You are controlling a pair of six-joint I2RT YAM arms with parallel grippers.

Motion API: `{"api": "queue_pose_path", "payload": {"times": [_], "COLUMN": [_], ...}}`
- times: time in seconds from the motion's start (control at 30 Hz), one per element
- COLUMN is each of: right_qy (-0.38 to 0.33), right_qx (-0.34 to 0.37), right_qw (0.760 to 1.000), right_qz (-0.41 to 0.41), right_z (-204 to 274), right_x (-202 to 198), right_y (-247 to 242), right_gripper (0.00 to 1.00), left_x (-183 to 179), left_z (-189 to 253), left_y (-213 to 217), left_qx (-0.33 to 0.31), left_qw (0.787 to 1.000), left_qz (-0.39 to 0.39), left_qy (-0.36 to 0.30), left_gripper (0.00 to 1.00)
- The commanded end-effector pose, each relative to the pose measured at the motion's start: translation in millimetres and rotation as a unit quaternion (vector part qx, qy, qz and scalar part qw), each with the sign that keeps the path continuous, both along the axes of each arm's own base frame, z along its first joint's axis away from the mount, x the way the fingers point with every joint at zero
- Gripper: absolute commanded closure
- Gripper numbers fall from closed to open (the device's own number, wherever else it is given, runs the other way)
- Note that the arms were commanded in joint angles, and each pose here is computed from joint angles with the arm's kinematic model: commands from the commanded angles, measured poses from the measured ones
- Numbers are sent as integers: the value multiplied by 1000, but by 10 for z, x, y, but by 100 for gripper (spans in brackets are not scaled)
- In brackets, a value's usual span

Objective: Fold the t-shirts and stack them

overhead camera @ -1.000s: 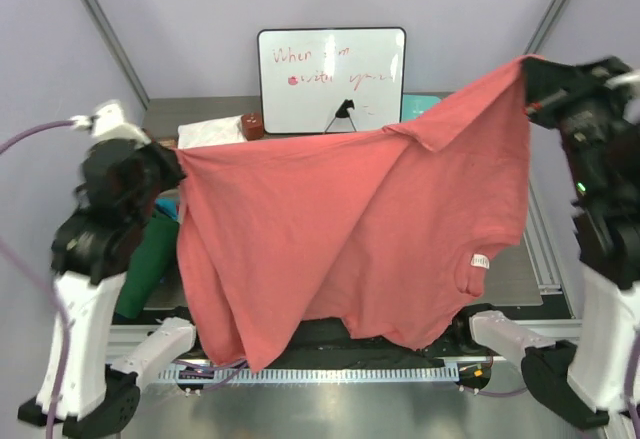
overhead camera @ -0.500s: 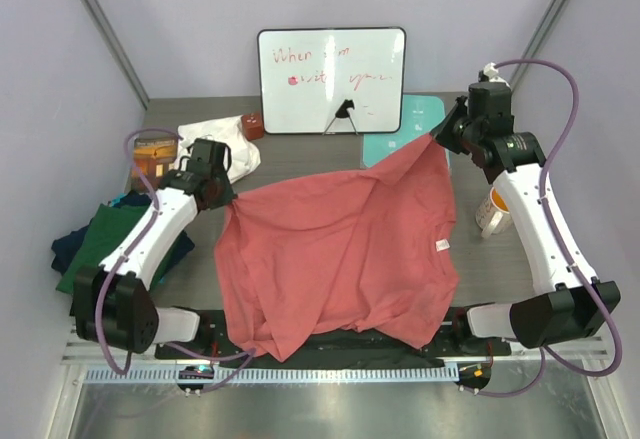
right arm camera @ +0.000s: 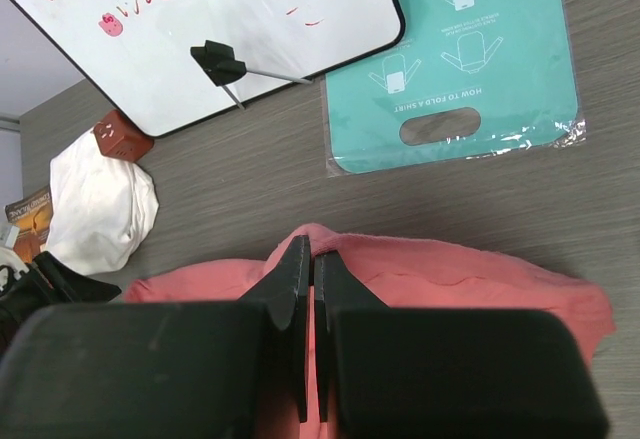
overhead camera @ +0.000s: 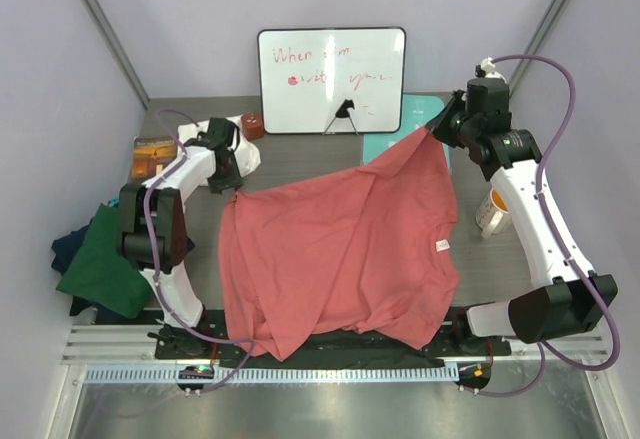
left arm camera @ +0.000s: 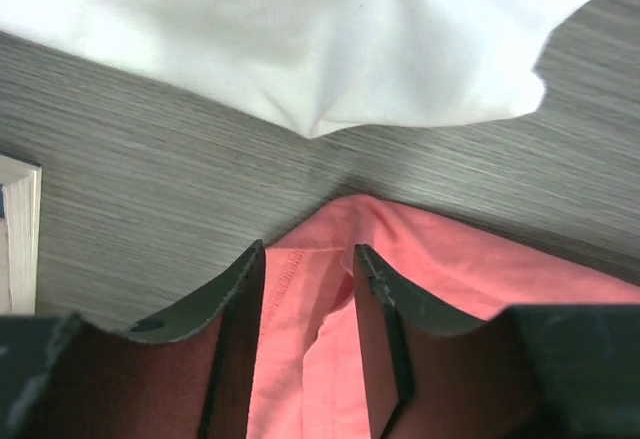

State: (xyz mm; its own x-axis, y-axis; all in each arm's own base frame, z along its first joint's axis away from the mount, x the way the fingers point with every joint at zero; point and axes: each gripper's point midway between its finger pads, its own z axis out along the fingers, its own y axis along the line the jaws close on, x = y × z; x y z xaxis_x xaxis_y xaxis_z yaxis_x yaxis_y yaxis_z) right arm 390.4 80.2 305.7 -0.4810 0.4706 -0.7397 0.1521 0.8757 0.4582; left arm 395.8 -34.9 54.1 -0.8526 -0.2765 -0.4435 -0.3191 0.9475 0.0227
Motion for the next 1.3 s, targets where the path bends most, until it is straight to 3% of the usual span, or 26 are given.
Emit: {"api": "queue_pose_path", "payload": {"times": [0.0,0.27,0.5,0.9,1.27], "right_qy": [-49,-34,-35,-23,-5], "right_qx": [3,8,15,-1,0], "right_qw": [999,999,999,999,1000], "right_qz": [1,6,22,23,24], "right_z": [279,140,141,34,-104], "right_x": [70,137,164,43,-12], "right_y": [-6,31,101,54,48], "right_gripper": [99,99,99,99,99], "left_x": [137,-168,-341,-452,-329], "left_z": [516,855,568,141,-15], "left_y": [-23,-213,-275,-286,-297], "left_qx": [-15,-83,-105,-107,-103], "left_qw": [998,990,991,992,992], "left_qz": [-3,-16,-6,-1,-13], "left_qy": [-66,-109,-83,-63,-68], "left_gripper": [57,59,66,66,67]}}
